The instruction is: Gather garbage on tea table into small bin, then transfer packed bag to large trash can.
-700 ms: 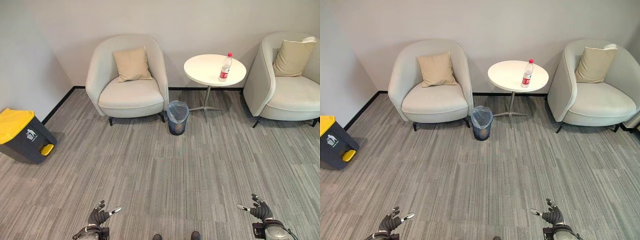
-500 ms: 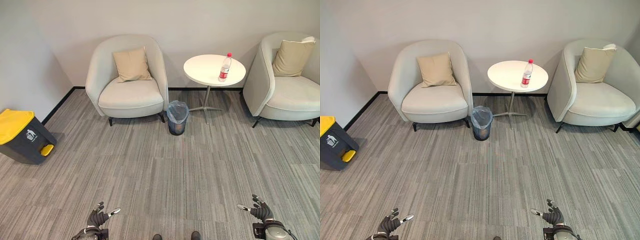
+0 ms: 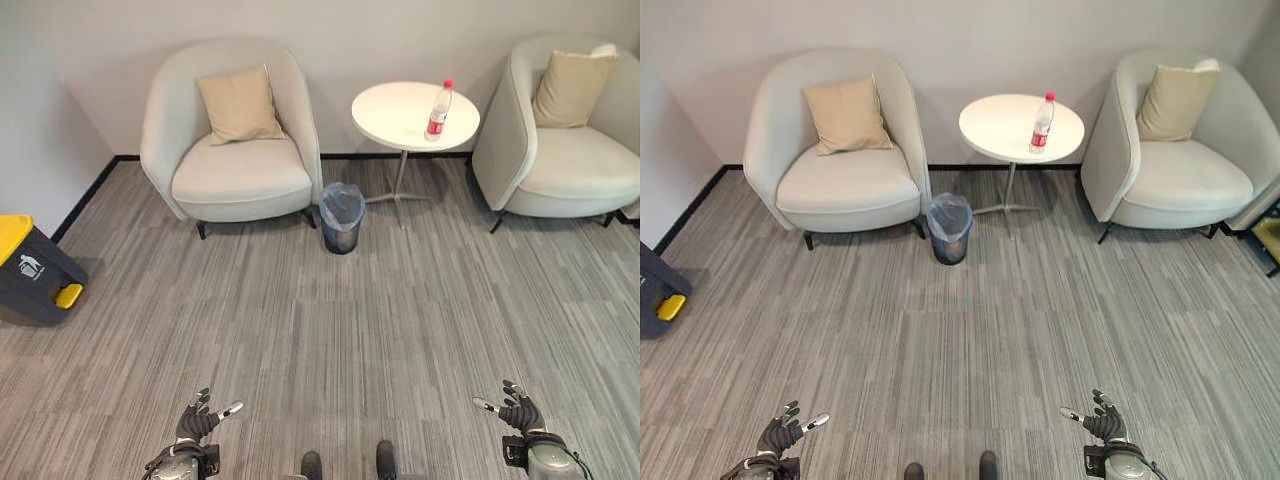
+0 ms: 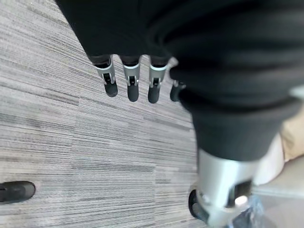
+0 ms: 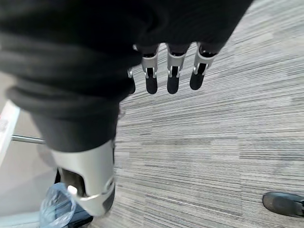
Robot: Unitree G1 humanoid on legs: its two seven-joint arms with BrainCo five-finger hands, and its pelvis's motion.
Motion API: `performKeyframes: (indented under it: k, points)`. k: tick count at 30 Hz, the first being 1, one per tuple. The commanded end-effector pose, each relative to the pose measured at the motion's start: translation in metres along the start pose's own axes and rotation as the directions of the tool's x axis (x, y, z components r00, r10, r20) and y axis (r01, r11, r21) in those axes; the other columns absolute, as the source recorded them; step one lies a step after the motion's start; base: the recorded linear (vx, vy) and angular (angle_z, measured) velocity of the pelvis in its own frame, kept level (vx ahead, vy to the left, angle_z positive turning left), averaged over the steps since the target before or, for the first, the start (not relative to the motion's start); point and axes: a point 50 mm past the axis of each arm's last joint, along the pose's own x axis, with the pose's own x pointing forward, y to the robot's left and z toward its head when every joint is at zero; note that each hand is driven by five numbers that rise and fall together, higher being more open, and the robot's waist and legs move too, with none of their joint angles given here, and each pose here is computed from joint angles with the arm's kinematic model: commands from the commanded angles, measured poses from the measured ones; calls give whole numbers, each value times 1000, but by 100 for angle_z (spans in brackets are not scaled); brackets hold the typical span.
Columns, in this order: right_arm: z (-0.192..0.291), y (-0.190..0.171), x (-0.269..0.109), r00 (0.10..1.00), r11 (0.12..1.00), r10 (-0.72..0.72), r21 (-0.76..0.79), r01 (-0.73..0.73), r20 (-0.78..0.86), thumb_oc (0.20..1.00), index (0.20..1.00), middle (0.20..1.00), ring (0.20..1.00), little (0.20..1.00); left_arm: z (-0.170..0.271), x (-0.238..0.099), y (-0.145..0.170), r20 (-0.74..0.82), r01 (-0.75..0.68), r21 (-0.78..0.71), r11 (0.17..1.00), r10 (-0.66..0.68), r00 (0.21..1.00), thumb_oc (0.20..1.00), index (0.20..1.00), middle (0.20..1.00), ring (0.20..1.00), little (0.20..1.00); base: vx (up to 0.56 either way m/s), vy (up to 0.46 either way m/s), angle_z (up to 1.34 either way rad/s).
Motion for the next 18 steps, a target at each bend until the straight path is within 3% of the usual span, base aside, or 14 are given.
performKeyframes:
  k: [1, 8, 18]
  points:
    - [37, -2, 9, 992, 999, -28, 47, 22, 125, 1000, 1000, 1000, 1000, 1000, 34, 9, 18, 125, -57, -31, 998, 61, 990, 1000, 1000, 1000, 1000, 1000, -11, 91, -33]
    - [59, 6, 9, 978, 1000, -2, 25, -3, 210, 1000, 1000, 1000, 1000, 1000, 37, 12, 4, 134, -29, -42, 999, 34, 990, 1000, 1000, 1000, 1000, 1000, 280, -41, -51]
    - [54, -1, 2, 973, 999, -3, 45, -8, 229, 1000, 1000, 1000, 1000, 1000, 27, 11, -20, 91, 69, 11, 998, -69, 993, 1000, 1000, 1000, 1000, 1000, 339, -260, 24]
